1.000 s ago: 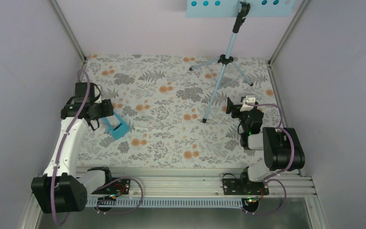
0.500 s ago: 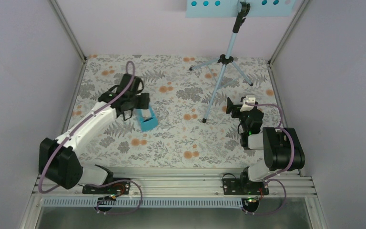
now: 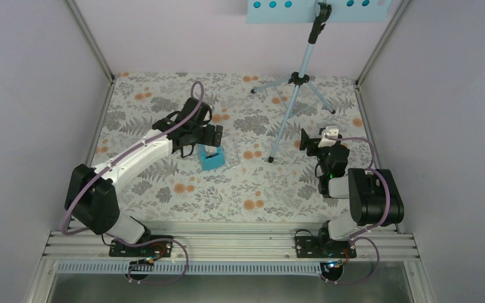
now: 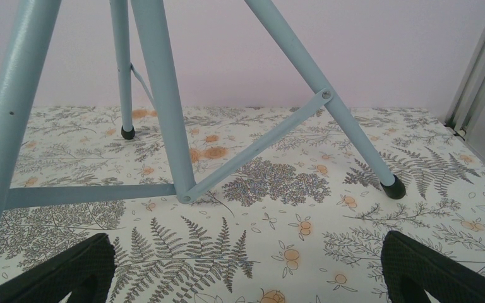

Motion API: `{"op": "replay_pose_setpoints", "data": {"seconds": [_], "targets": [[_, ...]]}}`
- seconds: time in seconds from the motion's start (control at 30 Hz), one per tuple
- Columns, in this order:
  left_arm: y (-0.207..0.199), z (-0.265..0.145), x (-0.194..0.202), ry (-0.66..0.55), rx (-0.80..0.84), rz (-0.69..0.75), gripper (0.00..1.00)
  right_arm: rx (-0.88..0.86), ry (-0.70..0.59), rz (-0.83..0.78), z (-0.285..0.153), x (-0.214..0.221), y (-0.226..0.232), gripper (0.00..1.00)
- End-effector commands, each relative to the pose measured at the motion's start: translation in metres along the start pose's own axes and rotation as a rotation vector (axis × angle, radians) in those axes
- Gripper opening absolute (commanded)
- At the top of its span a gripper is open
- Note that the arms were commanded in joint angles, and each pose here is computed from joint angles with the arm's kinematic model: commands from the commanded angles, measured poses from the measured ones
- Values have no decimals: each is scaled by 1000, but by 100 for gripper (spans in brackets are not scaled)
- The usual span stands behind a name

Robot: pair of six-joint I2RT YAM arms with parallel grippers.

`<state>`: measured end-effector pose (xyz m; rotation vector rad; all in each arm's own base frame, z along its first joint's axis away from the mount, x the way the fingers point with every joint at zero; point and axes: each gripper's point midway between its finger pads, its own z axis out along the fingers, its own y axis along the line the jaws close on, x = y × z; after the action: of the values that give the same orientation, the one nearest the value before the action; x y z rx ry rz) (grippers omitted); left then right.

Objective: Pack up the instrument practice props

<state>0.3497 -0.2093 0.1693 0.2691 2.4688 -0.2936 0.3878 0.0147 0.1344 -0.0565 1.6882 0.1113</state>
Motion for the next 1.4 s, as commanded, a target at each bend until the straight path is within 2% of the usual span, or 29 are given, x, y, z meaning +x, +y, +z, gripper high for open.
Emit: {"op": "replay_pose_setpoints", "data": {"seconds": [0.0, 0.1, 0.17, 0.27, 0.37, 0.47, 0.63, 0.83, 0.9, 0.97, 1.13, 1.2, 1.27, 1.37], "targets": [[2, -44, -33, -153, -13, 12, 100, 2, -61, -33, 0, -17, -2, 99], [0, -81, -58, -273, 9, 38, 100, 2, -62, -33, 0, -17, -2, 99], [-2, -105, -72, -362, 78, 55, 100, 1, -61, -33, 0, -17, -2, 99], [28, -134, -98, -510, 112, 18, 100, -2, -58, -33, 1, -16, -2, 99], [76, -150, -108, -579, -6, -43, 100, -1, -60, -33, 0, -17, -2, 99], [99, -164, -108, -634, -151, -1, 100, -1, -60, -33, 0, -17, -2, 99], [123, -168, -92, -680, -311, 45, 100, -1, -63, -33, 0, -18, -2, 99], [118, -148, -85, -646, -257, 48, 100, -72, -132, -87, -24, -48, 18, 100], [118, -143, -80, -632, -253, 35, 100, -19, -152, -7, -31, -68, 10, 100], [120, -141, -77, -623, -254, 21, 100, 2, -82, 117, -28, -77, 6, 100], [107, -135, -73, -619, -178, 24, 100, -76, 94, 291, -15, -118, 22, 100], [93, -129, -72, -603, -107, 49, 100, -220, 141, 316, -15, -133, 45, 100], [74, -120, -70, -578, -23, 83, 100, -505, 161, 269, -26, -147, 89, 99], [45, -106, -65, -537, 113, 128, 100, -722, 177, 271, -46, -157, 129, 99]]}}
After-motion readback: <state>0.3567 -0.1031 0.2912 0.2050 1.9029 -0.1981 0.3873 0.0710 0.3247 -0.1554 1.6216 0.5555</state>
